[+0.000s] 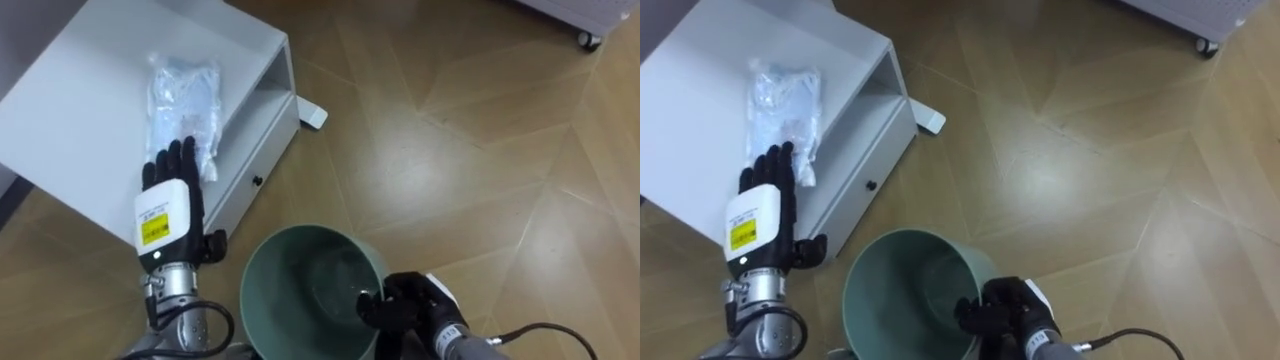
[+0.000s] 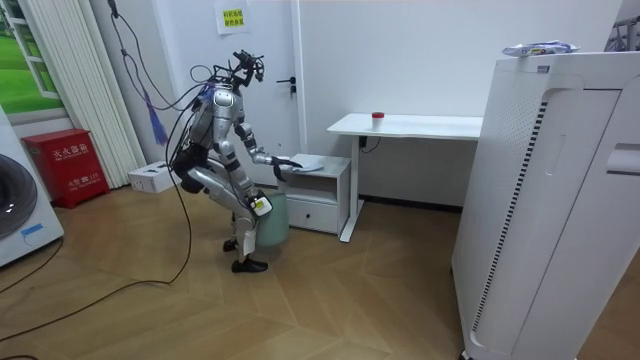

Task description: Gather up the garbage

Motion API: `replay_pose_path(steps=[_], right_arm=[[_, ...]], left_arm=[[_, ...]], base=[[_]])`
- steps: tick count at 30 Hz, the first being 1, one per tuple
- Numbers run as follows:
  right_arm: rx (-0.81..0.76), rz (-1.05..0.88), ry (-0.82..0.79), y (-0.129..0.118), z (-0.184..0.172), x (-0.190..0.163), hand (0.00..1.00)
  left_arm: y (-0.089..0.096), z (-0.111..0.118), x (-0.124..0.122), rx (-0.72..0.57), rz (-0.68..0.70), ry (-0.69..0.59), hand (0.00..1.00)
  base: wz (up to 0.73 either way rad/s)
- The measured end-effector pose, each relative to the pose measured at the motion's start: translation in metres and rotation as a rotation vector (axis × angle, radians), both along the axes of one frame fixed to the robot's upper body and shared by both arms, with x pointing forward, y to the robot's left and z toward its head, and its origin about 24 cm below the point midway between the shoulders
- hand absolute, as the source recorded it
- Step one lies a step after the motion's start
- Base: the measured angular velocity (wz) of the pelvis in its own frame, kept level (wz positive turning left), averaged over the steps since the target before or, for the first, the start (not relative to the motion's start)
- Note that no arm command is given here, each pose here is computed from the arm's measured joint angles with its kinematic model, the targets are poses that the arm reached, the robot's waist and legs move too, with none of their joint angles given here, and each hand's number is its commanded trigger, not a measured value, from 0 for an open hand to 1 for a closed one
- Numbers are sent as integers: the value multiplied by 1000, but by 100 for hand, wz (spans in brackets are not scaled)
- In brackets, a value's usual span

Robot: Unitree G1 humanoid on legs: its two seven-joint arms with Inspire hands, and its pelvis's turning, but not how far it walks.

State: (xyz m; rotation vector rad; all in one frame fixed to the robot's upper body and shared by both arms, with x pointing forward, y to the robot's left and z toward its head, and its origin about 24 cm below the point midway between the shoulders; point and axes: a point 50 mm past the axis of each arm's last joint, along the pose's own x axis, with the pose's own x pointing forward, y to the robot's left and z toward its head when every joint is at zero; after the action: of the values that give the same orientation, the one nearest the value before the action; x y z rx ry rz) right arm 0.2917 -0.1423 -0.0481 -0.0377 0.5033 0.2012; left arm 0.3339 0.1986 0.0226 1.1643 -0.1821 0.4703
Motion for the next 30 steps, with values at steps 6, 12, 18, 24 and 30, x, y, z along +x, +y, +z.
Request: replay_pose_path(steps=[6,12,18,24,30], right_arm=[[-9,-8,5,-4,2,3,100],[-24,-12,20,-8,2,3,100],[-29,-11,32,-9,2,4,100],[-37,-14,49,-12,-1,2,100],[-43,-23,52,-15,-2,0,100]], left_arm=[[14,17,9,51,24,-32,100],[13,21,12,55,23,-29,100],[14,22,13,61,23,-5,100],[15,14,12,63,15,81,100],[19,-4,1,61,34,156,100]], base=[[2],[1],[0],[0],[-1]])
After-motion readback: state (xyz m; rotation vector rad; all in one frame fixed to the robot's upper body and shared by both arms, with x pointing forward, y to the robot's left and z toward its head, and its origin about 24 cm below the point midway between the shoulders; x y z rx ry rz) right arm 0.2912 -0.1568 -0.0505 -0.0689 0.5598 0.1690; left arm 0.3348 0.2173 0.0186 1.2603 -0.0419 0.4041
